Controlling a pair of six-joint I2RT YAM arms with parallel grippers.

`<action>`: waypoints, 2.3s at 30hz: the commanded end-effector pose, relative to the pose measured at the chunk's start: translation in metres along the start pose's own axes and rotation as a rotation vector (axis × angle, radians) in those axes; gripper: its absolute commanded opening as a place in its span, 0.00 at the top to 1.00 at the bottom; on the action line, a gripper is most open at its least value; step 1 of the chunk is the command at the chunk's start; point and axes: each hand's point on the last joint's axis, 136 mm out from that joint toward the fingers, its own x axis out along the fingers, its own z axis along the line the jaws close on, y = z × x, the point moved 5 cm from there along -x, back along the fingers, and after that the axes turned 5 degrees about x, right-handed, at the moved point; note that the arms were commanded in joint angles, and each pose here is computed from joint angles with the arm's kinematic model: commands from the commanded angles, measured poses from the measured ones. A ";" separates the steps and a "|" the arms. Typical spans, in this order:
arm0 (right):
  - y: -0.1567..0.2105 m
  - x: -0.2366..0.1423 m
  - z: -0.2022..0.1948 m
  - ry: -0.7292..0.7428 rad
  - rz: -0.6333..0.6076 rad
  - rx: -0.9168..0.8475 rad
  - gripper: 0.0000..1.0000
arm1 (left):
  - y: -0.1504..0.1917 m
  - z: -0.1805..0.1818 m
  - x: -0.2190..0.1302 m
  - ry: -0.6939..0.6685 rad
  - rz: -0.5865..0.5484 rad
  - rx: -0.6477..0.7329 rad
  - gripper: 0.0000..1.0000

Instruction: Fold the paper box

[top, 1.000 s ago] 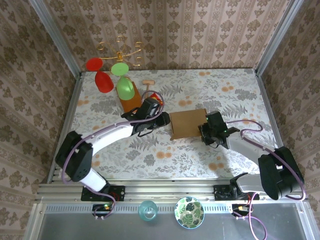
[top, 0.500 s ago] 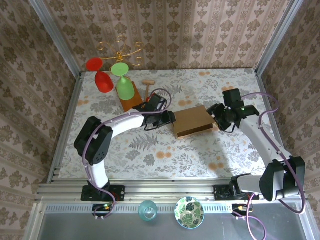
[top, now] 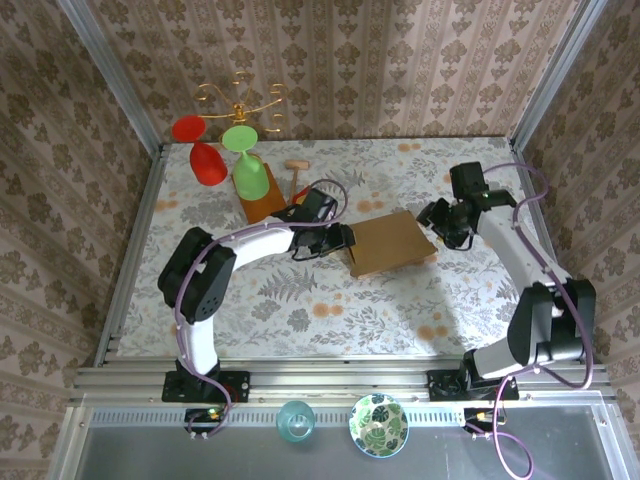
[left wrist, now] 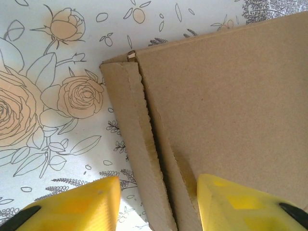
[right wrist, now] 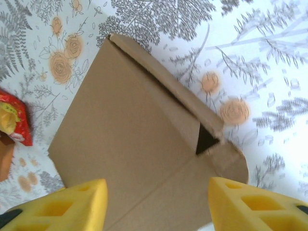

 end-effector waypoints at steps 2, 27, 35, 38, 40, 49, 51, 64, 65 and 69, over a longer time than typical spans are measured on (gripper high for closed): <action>-0.017 0.041 -0.001 -0.020 0.087 -0.203 0.39 | 0.001 0.000 0.010 0.003 0.021 0.026 0.54; -0.007 0.089 -0.010 -0.061 0.274 -0.213 0.53 | 0.008 -0.004 -0.005 0.010 0.004 0.100 0.64; 0.001 0.091 -0.018 -0.058 0.302 -0.181 0.56 | 0.019 0.000 0.000 0.047 0.015 0.054 0.66; 0.001 0.089 -0.017 -0.069 0.301 -0.173 0.56 | 0.022 0.002 0.002 0.046 0.020 0.043 0.70; 0.002 0.089 -0.016 -0.080 0.306 -0.166 0.56 | 0.025 0.004 0.006 0.043 0.036 0.033 0.73; 0.002 0.087 -0.015 -0.087 0.305 -0.171 0.55 | 0.037 0.014 0.019 -0.025 0.087 0.019 0.84; 0.000 0.085 -0.014 -0.085 0.292 -0.181 0.52 | 0.038 0.018 0.015 -0.063 0.088 0.012 0.96; -0.013 0.071 -0.004 -0.361 0.280 -0.138 0.24 | 0.025 0.027 -0.014 0.073 0.099 -0.005 1.00; -0.011 0.071 -0.001 -0.395 0.289 -0.136 0.23 | 0.027 0.031 -0.013 0.071 0.112 -0.012 1.00; 0.000 0.071 -0.004 -0.425 0.311 -0.145 0.21 | 0.025 0.041 -0.011 0.082 0.109 -0.036 1.00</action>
